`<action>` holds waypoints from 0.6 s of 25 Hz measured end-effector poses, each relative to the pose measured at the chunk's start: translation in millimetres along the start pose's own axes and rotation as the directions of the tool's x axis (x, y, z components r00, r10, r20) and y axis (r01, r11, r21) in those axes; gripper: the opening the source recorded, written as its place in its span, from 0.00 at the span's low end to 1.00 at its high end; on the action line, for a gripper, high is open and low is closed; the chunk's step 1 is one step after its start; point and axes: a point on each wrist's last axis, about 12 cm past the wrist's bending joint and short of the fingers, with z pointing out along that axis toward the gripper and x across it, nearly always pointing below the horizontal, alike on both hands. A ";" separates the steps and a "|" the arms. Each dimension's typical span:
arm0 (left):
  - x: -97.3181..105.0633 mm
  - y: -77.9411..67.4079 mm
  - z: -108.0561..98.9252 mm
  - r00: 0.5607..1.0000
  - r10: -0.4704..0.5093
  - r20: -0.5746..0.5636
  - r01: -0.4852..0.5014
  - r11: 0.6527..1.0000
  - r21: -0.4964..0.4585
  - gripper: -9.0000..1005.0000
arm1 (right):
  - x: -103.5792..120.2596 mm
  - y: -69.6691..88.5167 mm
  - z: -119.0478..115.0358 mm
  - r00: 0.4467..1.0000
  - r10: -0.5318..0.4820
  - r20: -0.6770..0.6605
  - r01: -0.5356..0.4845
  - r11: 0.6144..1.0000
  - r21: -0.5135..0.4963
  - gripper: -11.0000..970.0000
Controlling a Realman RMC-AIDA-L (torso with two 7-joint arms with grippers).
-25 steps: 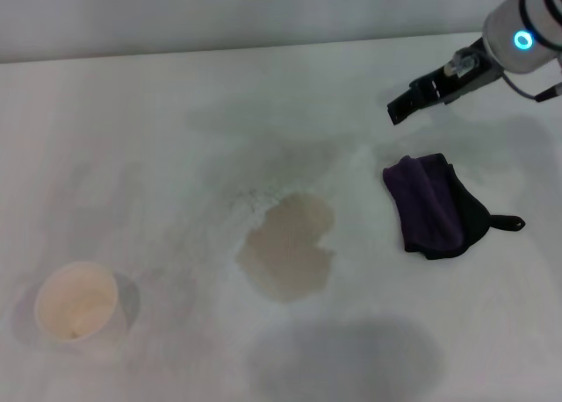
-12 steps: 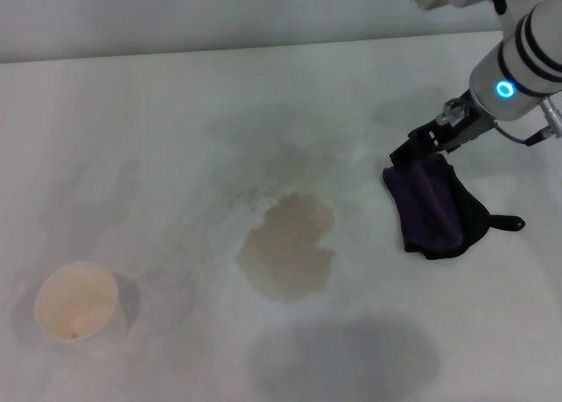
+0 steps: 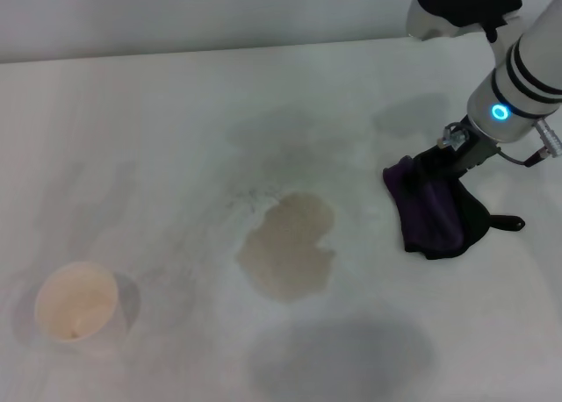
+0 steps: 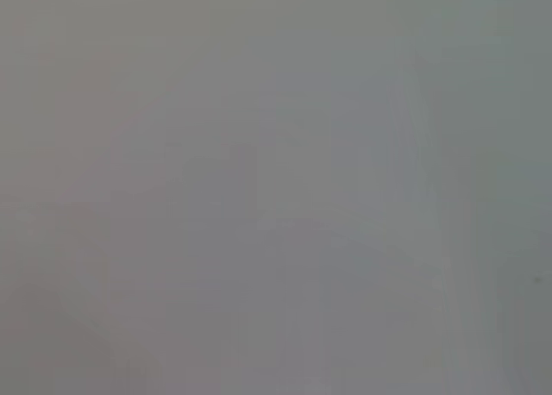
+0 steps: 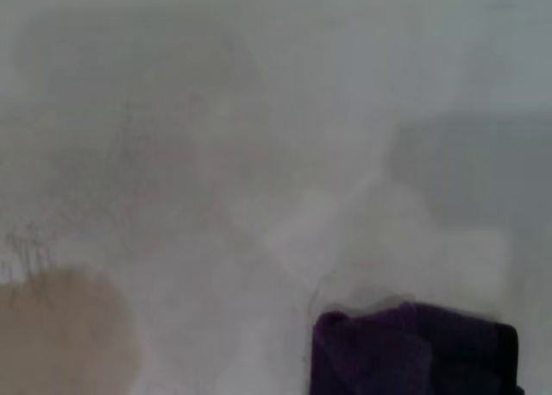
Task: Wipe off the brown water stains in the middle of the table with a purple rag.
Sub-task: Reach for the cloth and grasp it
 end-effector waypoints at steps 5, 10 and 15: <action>0.1 0.2 0.0 1.000 -0.001 -0.001 0.001 1.000 0.002 0.89 | 1.6 -2.4 6.9 1.000 0.007 -0.022 -0.006 1.000 0.012 0.80; 0.1 0.3 -0.1 1.000 -0.002 -0.001 0.002 1.000 0.001 0.89 | 0.9 -2.3 11.2 0.999 0.007 -0.033 -0.007 1.000 0.017 0.75; 0.3 0.8 0.0 1.000 -0.001 -0.003 0.001 1.000 -0.002 0.89 | -2.1 3.4 11.8 0.999 -0.014 -0.037 0.015 1.000 0.021 0.70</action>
